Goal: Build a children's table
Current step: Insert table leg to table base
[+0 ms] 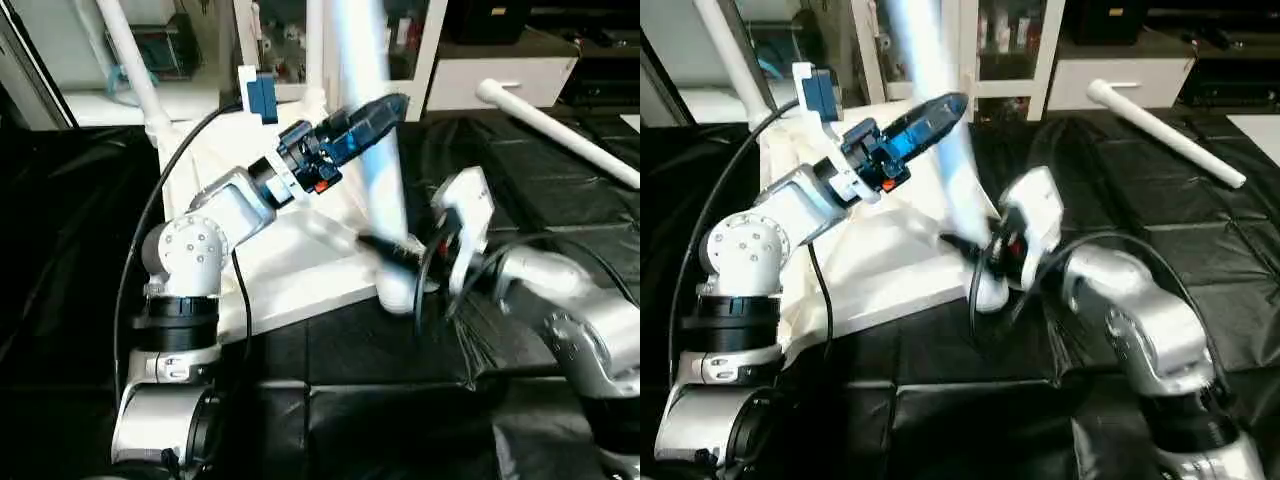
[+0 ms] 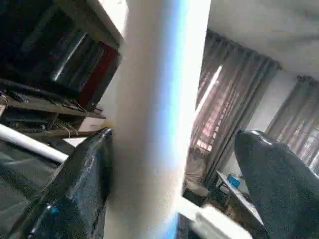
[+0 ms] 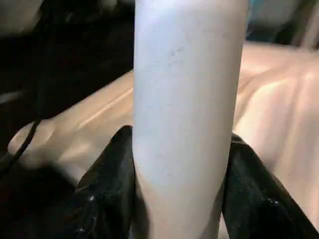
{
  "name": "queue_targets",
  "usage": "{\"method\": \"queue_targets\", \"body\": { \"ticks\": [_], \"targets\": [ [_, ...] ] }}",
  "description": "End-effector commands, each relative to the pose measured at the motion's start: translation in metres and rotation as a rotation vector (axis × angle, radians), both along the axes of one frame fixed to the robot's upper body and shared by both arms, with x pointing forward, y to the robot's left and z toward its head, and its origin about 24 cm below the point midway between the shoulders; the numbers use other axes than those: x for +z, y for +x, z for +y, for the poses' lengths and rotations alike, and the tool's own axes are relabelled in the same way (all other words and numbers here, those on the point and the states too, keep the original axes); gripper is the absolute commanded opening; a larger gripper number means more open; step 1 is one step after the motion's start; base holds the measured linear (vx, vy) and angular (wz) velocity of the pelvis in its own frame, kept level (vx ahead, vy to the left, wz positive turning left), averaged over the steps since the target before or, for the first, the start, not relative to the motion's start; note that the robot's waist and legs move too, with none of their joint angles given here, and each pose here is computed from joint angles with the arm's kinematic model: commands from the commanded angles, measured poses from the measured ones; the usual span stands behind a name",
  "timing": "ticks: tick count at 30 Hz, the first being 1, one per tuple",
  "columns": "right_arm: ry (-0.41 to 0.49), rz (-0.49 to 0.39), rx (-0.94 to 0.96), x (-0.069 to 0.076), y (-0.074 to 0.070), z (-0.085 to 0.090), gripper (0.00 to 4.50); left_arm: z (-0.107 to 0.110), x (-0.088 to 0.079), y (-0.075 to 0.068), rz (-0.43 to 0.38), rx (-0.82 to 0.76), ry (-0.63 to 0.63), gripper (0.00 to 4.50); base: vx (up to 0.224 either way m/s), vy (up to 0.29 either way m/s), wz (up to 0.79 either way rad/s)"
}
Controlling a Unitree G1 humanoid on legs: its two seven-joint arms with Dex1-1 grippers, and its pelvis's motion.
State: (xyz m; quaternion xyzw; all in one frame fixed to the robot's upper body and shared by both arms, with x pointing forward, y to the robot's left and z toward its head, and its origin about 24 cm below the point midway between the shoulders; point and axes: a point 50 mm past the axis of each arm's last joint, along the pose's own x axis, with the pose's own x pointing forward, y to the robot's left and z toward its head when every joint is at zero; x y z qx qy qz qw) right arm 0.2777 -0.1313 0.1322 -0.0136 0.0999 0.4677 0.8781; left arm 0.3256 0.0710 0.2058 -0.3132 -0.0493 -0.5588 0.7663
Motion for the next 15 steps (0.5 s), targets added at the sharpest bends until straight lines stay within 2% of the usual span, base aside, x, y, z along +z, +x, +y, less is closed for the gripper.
{"method": "queue_targets", "body": {
  "ticks": [1, 2, 3, 6, 8, 15],
  "targets": [
    [-0.007, 0.026, 0.057, -0.001, -0.007, 0.006, 1.81, -0.009, 0.009, -0.007, -0.071, -0.045, 0.018, 4.18, 0.0, 0.0, 0.0],
    [-0.007, 0.03, 0.065, -0.001, -0.008, 0.006, 1.81, -0.01, 0.009, -0.009, -0.075, -0.053, 0.022, 4.18, 0.0, 0.0, 0.0],
    [-0.009, 0.03, 0.063, -0.001, -0.007, 0.006, 1.81, -0.01, 0.009, -0.009, -0.07, -0.055, 0.027, 3.88, 0.0, 0.0, 0.0],
    [-0.014, 0.023, 0.041, 0.0, -0.004, 0.003, 1.81, -0.007, 0.002, -0.006, -0.036, -0.033, 0.059, 3.77, 0.0, 0.0, 0.0],
    [-0.011, 0.017, 0.027, 0.003, -0.002, 0.001, 1.81, -0.006, -0.002, -0.004, -0.026, -0.013, 0.092, 3.38, 0.0, 0.0, 0.0],
    [-0.002, 0.01, 0.022, 0.007, 0.003, 0.0, 1.81, -0.002, -0.005, -0.001, -0.009, 0.017, 0.11, 2.91, 0.0, 0.0, 0.0]
  ]
}}
